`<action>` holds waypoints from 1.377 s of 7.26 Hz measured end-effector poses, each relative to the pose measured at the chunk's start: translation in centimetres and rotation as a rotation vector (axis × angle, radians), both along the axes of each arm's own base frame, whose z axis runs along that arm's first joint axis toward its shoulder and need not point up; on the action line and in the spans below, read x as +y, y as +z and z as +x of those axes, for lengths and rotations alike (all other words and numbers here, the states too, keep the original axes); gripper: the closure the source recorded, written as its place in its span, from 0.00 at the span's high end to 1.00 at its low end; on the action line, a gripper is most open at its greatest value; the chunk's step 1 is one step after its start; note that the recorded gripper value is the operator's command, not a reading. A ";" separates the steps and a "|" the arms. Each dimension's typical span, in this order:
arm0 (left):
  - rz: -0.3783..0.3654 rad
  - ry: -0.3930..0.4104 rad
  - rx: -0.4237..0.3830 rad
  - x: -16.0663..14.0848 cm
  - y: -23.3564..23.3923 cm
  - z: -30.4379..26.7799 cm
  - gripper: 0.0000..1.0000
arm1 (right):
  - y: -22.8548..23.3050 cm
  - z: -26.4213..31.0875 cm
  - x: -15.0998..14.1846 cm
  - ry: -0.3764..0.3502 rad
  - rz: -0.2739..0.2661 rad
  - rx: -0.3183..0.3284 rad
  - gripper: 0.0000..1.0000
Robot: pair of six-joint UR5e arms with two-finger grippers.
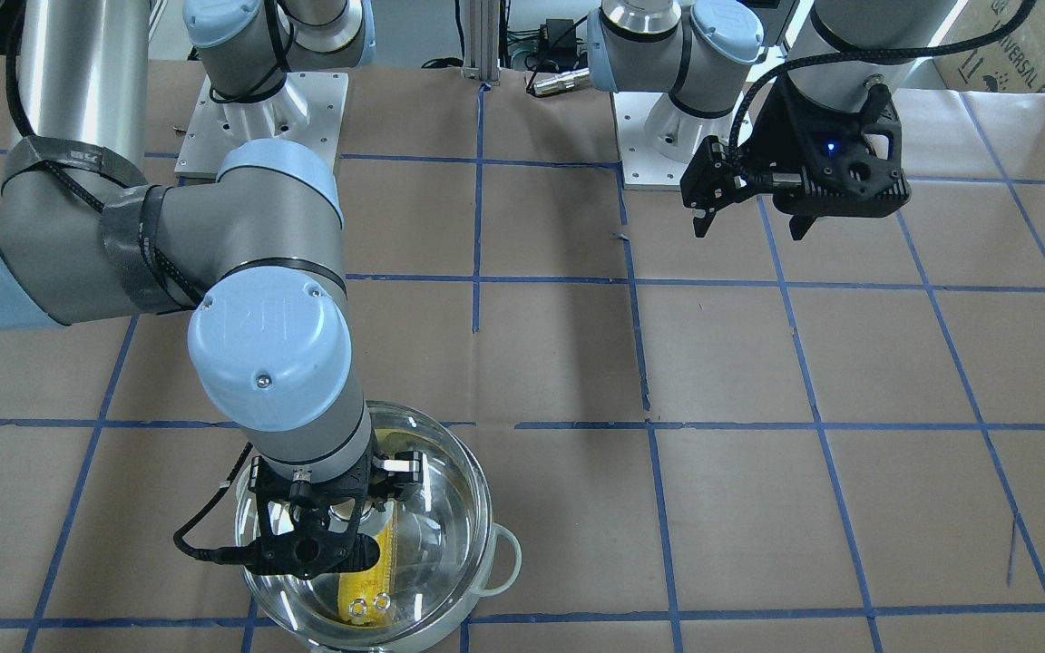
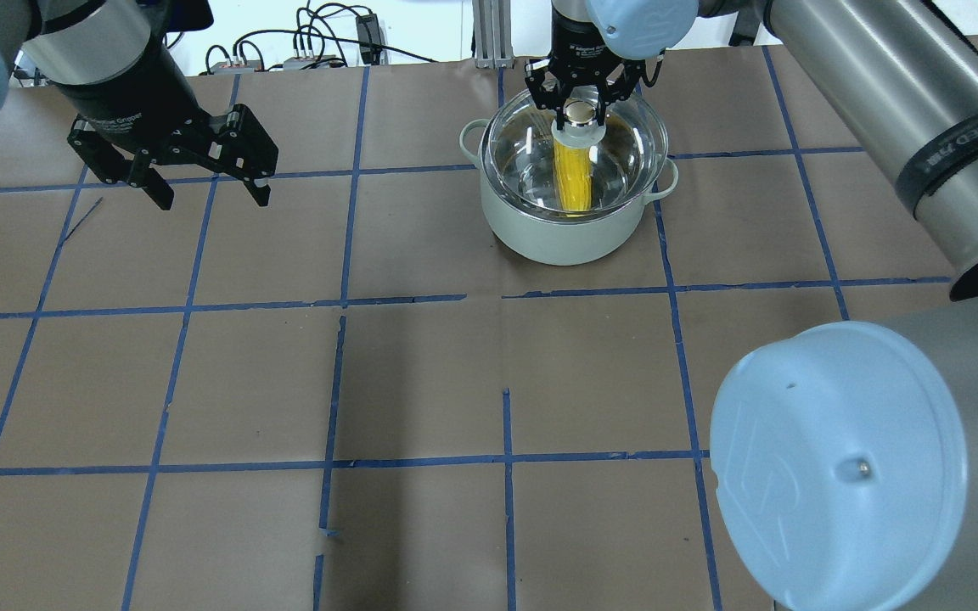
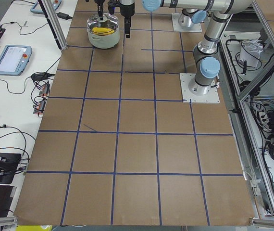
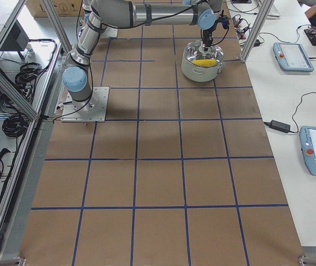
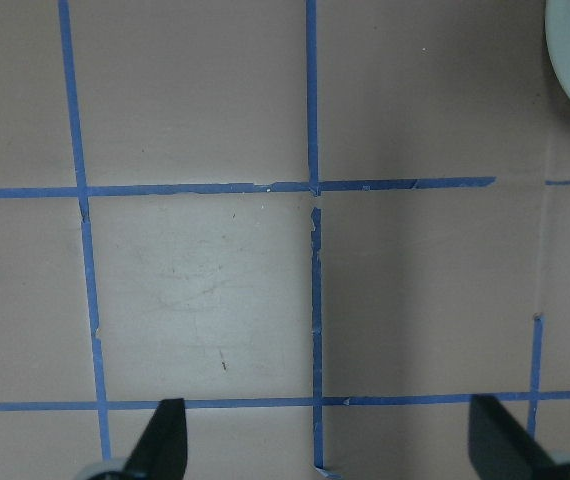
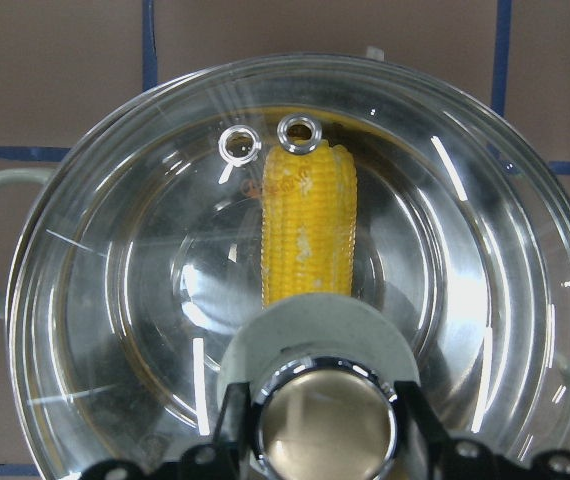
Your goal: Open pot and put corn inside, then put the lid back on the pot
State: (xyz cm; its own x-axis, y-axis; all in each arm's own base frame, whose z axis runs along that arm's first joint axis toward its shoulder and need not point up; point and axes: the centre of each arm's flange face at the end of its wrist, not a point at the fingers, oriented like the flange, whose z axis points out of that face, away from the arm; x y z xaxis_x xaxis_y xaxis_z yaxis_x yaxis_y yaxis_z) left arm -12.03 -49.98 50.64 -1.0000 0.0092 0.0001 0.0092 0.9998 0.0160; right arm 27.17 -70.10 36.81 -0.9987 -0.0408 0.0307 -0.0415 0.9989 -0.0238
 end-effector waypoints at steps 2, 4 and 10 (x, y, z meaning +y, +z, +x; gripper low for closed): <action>0.001 0.001 0.000 0.0 -0.1 0.0 1.00 | 0.0 0.2 0.0 0.000 0.001 -0.006 0.16; 0.003 0.002 0.000 0.0 -0.1 0.0 1.00 | -0.2 0.3 0.1 0.002 0.005 -0.006 0.17; 0.002 0.004 0.000 0.0 -0.1 0.0 1.00 | 0.0 0.4 0.0 0.004 -0.003 -0.009 0.99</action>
State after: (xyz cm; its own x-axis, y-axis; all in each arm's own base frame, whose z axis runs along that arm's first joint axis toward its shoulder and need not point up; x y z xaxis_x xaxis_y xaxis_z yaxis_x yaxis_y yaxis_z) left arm -12.04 -49.96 50.57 -1.0000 0.0057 0.0001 0.0057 0.9998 0.0180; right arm 27.53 -70.05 36.80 -0.9987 -0.0450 0.0219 -0.0456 0.9986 -0.0271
